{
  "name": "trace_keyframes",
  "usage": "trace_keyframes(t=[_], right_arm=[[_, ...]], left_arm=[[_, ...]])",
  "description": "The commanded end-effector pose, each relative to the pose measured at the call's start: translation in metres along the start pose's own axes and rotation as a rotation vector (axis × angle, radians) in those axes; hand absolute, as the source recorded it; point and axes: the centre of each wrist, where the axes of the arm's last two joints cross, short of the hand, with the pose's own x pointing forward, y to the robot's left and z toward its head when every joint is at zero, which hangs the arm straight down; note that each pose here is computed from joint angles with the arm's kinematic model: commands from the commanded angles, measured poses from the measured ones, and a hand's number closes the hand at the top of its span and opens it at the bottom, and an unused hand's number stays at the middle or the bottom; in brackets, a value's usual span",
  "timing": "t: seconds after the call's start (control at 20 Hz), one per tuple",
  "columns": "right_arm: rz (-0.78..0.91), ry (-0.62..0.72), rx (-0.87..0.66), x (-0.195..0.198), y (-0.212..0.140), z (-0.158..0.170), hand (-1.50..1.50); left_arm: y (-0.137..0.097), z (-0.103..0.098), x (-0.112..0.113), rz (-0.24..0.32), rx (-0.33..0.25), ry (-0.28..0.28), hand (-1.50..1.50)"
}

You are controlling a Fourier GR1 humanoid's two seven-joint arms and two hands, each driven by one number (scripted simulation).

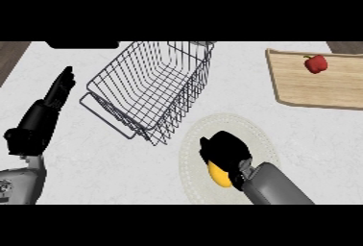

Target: Pick the lemon from the placemat and place it in the basket

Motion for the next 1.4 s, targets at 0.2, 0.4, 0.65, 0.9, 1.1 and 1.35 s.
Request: trace_keyframes(t=[0.2,0.4,0.65,0.9,1.1,1.35], right_arm=[[-0.384,0.865,-0.171,-0.104,0.038,0.052,1.50],[-0.459,1.082,-0.403,-0.084,0.019,0.063,1.50],[-0.551,1.071,-0.867,-0.066,-0.027,0.100,1.50],[-0.707,0.795,-1.227,-0.028,-0.091,0.128,1.50],[-0.641,0.732,-1.319,-0.008,-0.141,0.161,1.50],[-0.653,0.588,-1.290,0.034,-0.195,0.169,1.50]], left_arm=[[0.013,0.015,-0.012,-0.002,0.071,0.064,0.00],[0.022,0.014,-0.009,-0.015,0.053,0.026,0.00],[0.008,0.012,-0.003,-0.011,0.031,0.023,0.00],[0.009,0.000,-0.003,-0.009,0.017,0.025,0.00],[-0.001,-0.002,-0.002,-0.012,0.011,-0.003,0.00],[0.000,-0.003,-0.005,-0.005,-0.008,0.008,0.00]])
